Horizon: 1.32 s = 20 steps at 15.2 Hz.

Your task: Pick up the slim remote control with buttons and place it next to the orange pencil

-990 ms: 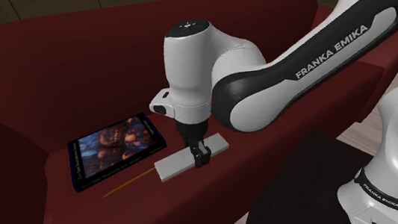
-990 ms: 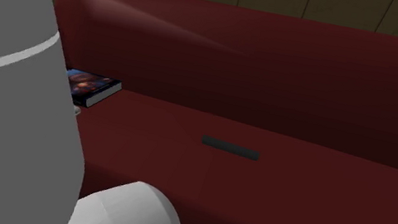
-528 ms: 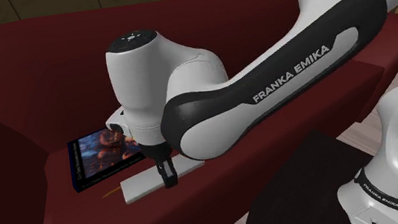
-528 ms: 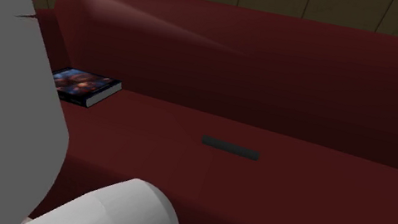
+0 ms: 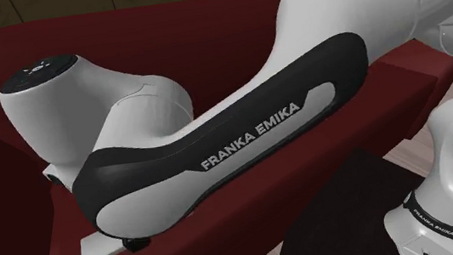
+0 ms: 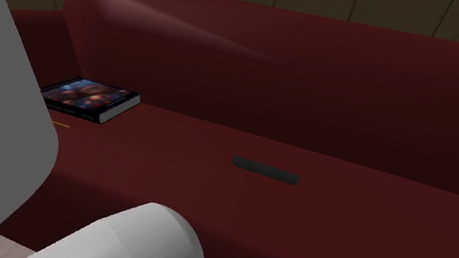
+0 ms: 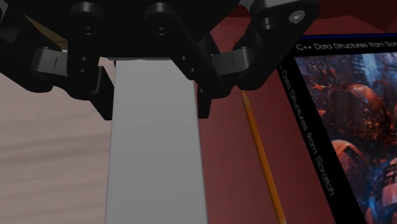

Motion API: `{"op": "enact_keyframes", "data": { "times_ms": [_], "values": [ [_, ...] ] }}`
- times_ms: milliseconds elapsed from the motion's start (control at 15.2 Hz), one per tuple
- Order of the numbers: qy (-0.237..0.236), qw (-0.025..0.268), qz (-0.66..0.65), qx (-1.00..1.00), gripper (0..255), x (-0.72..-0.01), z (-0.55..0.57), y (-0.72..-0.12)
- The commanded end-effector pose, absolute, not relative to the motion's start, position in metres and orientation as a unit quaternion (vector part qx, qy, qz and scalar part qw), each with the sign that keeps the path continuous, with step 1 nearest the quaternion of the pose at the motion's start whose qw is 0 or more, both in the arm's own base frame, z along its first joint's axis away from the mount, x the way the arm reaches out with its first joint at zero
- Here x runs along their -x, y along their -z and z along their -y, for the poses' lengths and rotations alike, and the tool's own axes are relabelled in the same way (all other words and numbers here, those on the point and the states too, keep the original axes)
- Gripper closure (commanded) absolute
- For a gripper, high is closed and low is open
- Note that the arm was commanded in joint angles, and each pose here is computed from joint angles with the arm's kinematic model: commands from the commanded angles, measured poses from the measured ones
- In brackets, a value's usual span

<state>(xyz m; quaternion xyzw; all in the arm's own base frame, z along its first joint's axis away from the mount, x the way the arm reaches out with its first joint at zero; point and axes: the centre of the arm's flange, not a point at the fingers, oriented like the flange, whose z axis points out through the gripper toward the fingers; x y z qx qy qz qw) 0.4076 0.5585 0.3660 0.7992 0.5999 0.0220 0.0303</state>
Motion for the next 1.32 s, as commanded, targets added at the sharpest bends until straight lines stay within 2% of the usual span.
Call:
{"op": "enact_keyframes", "data": {
  "times_ms": [0,462,1254],
  "values": [
    [-0.022,0.03,-0.6,-0.799,255,-0.41,-0.585,-0.369],
    [-0.022,0.03,-0.6,-0.799,255,-0.418,-0.673,-0.37],
    [-0.022,0.03,-0.6,-0.799,255,-0.418,-0.673,-0.306]
  ]
}}
